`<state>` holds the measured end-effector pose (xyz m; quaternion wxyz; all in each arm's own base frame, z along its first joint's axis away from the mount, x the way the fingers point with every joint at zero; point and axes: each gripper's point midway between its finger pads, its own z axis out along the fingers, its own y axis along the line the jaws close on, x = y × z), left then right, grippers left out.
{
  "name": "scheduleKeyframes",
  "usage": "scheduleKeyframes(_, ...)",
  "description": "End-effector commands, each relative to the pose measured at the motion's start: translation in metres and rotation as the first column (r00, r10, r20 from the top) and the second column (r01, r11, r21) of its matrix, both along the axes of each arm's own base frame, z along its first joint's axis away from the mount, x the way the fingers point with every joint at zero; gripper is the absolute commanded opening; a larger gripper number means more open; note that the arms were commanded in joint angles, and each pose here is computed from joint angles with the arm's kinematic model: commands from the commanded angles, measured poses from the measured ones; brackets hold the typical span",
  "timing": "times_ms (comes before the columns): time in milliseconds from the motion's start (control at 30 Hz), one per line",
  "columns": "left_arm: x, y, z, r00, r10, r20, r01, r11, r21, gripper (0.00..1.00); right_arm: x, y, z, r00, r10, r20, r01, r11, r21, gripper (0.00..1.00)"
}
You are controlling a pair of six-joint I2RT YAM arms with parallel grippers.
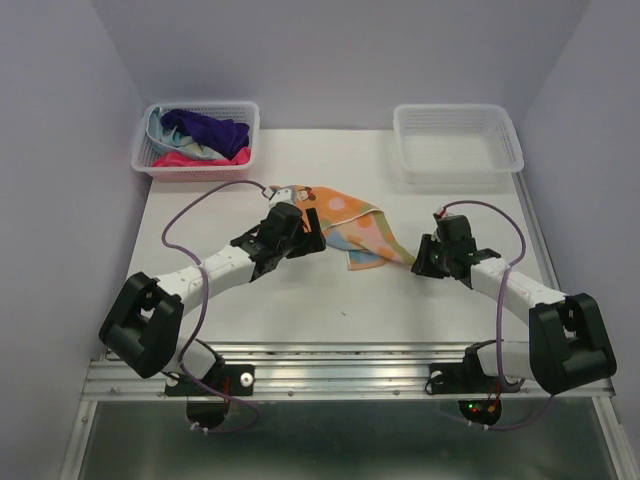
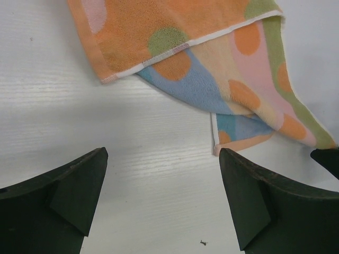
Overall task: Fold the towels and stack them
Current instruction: Flatten out the crumpled towel
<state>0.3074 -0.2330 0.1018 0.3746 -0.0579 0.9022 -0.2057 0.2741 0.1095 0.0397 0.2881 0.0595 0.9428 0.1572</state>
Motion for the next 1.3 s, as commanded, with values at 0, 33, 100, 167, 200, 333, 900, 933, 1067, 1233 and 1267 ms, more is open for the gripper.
scheduleKeyframes(0,0.004,-0.004,0.007,0.999,-0.006,0.038,0.007,1.000,-0.009,0.99,0.025,0.007,0.030,0.992,0.023,0.122,-0.025,1.000,0.011,0.22)
scheduleKeyframes(33,0.005,-0.004,0.007,0.999,-0.005,0.039,0.005,1.000,-0.010,0.99,0.024,0.011,0.032,0.991,0.037,0.128,-0.041,0.999,0.026,0.13)
scheduleKeyframes(100,0.003,-0.008,0.005,0.999,-0.022,0.037,0.022,1.000,-0.003,0.99,0.026,0.012,0.039,0.988,0.037,0.150,-0.043,0.998,0.038,0.01)
scheduleKeyframes(167,0.002,-0.015,0.001,0.999,-0.042,0.031,0.042,0.999,0.001,0.99,0.031,0.013,0.051,0.984,0.017,0.178,-0.027,0.998,0.054,0.01)
scheduleKeyframes(200,0.000,-0.019,-0.001,0.998,-0.056,0.025,0.056,0.998,0.006,0.99,0.033,0.012,0.056,0.982,0.004,0.188,-0.016,0.998,0.059,0.01)
scheduleKeyframes(333,-0.014,-0.050,-0.015,0.990,-0.143,0.000,0.143,0.989,0.044,0.99,0.045,0.016,0.075,0.978,-0.079,0.195,0.056,0.991,0.120,0.01)
scheduleKeyframes(900,-0.017,-0.107,-0.064,0.989,-0.081,-0.120,0.115,0.945,0.306,0.84,0.049,0.024,0.069,0.979,-0.180,0.100,0.155,0.964,0.214,0.01)
scheduleKeyframes(933,-0.019,-0.107,-0.066,0.989,-0.081,-0.124,0.116,0.945,0.307,0.84,0.049,0.023,0.069,0.978,-0.184,0.101,0.159,0.964,0.213,0.01)
scheduleKeyframes(1067,-0.025,-0.107,-0.070,0.987,-0.079,-0.142,0.119,0.947,0.297,0.81,0.049,0.021,0.068,0.976,-0.190,0.104,0.166,0.965,0.203,0.01)
scheduleKeyframes(1233,-0.029,-0.112,-0.077,0.984,-0.096,-0.153,0.140,0.940,0.311,0.74,0.050,0.021,0.065,0.977,-0.191,0.095,0.169,0.965,0.200,0.01)
scheduleKeyframes(1267,-0.027,-0.112,-0.077,0.984,-0.090,-0.150,0.134,0.940,0.314,0.72,0.049,0.021,0.064,0.977,-0.193,0.091,0.172,0.965,0.201,0.01)
